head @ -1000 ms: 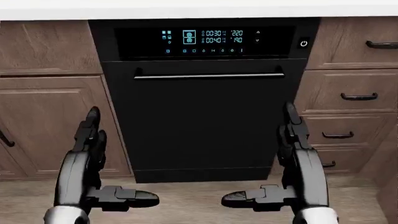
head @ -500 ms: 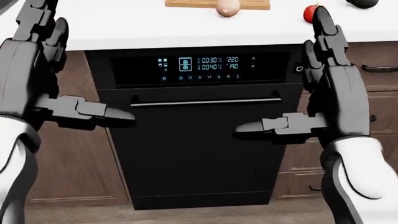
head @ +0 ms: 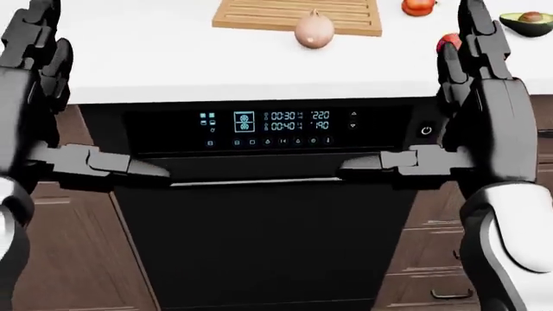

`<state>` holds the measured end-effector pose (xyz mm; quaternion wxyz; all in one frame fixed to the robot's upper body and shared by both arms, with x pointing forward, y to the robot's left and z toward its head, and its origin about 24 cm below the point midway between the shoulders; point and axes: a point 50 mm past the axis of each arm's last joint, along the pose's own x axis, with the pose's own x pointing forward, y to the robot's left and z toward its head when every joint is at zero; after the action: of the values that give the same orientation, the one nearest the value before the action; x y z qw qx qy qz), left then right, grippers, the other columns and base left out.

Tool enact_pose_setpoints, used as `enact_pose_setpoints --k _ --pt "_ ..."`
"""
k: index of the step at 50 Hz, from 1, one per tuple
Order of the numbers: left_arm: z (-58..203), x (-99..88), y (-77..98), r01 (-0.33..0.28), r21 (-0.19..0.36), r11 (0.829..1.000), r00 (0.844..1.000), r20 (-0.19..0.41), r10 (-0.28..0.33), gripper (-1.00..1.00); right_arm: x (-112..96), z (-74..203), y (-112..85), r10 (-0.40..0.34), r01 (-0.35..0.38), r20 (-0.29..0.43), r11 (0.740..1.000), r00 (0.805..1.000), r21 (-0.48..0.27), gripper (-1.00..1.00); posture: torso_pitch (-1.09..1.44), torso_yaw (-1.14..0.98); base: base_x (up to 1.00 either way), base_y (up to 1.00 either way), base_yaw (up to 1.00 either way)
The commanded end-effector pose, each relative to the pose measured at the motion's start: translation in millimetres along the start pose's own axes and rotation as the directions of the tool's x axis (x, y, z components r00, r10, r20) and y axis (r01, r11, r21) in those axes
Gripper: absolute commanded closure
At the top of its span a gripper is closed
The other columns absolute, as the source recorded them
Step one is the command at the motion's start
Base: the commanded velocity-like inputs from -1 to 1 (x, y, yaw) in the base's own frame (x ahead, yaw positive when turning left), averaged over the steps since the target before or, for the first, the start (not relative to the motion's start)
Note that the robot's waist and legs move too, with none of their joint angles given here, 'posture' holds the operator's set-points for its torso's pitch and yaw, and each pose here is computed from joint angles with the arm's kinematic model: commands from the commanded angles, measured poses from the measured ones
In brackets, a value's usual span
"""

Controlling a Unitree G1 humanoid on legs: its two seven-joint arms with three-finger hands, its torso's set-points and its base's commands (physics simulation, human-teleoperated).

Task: Place the avocado, onion, tomato and bell pepper on the cutting board.

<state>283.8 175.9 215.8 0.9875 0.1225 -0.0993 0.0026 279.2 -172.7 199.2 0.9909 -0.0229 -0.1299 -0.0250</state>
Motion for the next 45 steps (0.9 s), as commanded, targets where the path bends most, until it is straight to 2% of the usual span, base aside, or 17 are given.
enact_pose_setpoints --k 1,20,45 --pt "21.7 -2.4 10.3 -0.050 0.018 0.999 0.993 0.106 0.048 -1.00 1.1 25.0 4.3 0.023 -0.023 0.118 1.000 0.993 0.005 -1.00 0.00 0.00 0.41 -0.14 0.00" --pt "27.7 -4.8 18.6 -0.084 0.036 0.996 0.990 0.119 0.079 -1.00 0.9 34.9 2.8 0.008 -0.013 0.150 1.000 0.989 0.028 -1.00 0.00 0.00 0.40 -0.18 0.00" --pt "30.0 -6.3 22.9 -0.100 0.070 0.993 0.989 0.120 0.091 -1.00 -1.2 39.4 -2.9 -0.016 0.009 0.170 0.999 0.985 0.040 -1.00 0.00 0.00 0.05 -0.20 0.00"
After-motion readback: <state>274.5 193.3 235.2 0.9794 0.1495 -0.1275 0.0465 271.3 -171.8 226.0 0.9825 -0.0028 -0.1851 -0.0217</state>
